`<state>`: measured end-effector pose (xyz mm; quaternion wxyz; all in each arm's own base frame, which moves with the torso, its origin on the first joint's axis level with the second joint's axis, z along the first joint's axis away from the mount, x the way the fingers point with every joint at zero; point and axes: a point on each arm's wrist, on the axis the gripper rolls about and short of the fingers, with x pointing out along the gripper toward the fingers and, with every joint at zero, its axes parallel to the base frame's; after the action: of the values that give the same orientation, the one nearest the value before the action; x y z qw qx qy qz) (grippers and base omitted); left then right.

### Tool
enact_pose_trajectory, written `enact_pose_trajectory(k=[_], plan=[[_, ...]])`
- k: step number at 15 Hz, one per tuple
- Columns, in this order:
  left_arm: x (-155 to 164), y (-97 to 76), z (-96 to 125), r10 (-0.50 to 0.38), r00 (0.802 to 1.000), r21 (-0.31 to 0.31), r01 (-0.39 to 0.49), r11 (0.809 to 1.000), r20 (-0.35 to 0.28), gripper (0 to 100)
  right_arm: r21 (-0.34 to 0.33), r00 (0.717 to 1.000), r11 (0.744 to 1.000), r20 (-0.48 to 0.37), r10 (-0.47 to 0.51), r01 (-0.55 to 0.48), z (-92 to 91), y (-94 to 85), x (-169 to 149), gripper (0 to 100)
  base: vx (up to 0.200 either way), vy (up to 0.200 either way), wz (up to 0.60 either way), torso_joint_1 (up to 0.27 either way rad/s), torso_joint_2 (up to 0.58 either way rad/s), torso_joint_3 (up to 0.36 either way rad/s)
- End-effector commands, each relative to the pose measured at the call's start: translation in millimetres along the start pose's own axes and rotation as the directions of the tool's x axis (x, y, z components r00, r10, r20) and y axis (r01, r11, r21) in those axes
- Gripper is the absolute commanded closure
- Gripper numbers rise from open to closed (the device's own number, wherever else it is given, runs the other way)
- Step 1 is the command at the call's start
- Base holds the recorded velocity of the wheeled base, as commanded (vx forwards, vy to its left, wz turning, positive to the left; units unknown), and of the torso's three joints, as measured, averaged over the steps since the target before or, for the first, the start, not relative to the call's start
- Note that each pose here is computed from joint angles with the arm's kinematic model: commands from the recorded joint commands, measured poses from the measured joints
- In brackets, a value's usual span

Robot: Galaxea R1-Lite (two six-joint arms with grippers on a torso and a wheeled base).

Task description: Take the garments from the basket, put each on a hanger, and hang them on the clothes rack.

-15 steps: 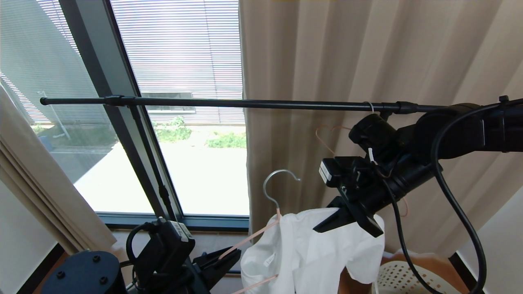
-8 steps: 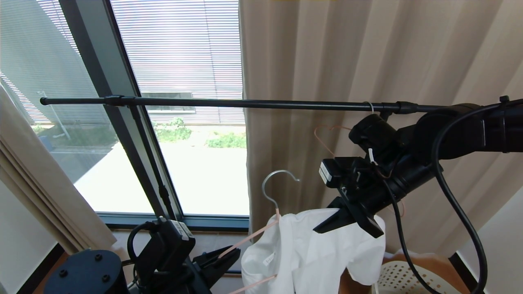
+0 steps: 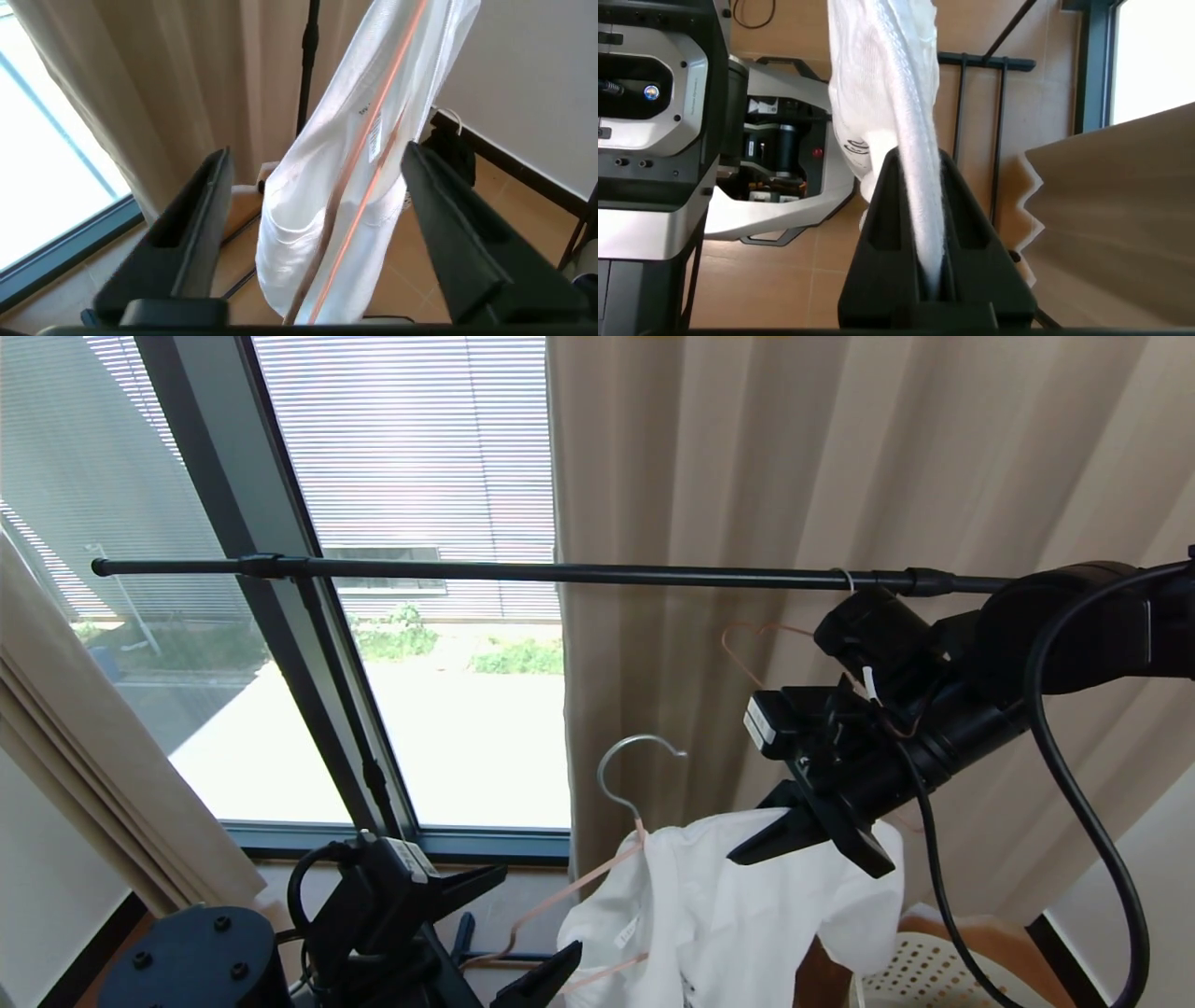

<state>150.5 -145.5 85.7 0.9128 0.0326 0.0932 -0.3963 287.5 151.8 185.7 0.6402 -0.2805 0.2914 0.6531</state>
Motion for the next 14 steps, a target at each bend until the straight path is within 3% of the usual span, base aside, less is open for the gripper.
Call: enact_pose_trajectory(k=[1, 2, 6, 9, 13, 14], plan=[[-1.0, 0.2, 0.3, 0.0, 1.0, 0.0, 0.0, 1.0, 0.001, 0, -0.004, 1.0, 1.0, 0.002, -0.005, 0.005, 1.1, 1.2, -1.9, 100, 0.0, 0.0, 0.0, 0.0, 0.0, 0.0], [-0.9, 0.2, 0.9, 0.0, 1.0, 0.0, 0.0, 1.0, 0.004, 0, -0.005, 1.0, 1.0, 0.002, -0.006, 0.006, 1.3, 1.5, -2.3, 100, 0.0, 0.0, 0.0, 0.0, 0.0, 0.0], [-19.6, 12.4, 22.7, -0.047, 0.991, -0.012, 0.049, 0.999, 0.127, 0, 0.013, 0.998, 0.999, 0.02, -0.053, 0.053, 8.3, 5.6, -13.8, 100, 0.0, 0.0, 0.0, 0.0, 0.0, 0.0], [-21.1, 30.5, 40.0, 0.031, 0.976, -0.079, -0.014, 0.997, 0.217, 0, -0.001, 0.971, 0.971, -0.008, -0.239, 0.239, 17.5, 6.2, -25.9, 100, 0.0, 0.0, 0.0, 0.0, 0.0, 0.0], [-18.1, 40.6, 47.0, 0.062, 0.966, -0.085, -0.042, 0.996, 0.249, 0, -0.037, 0.922, 0.923, -0.043, -0.384, 0.383, 27.2, 21.7, -26.2, 100, 0.0, 0.0, 0.0, 0.0, 0.0, 0.0], [-14.4, 41.6, 46.4, 0.064, 0.977, -0.096, -0.046, 0.994, 0.205, 0, -0.058, 0.905, 0.904, -0.022, -0.425, 0.424, 26.4, 26.4, -25.2, 100, 0.0, 0.0, 0.0, 0.0, 0.0, 0.0]])
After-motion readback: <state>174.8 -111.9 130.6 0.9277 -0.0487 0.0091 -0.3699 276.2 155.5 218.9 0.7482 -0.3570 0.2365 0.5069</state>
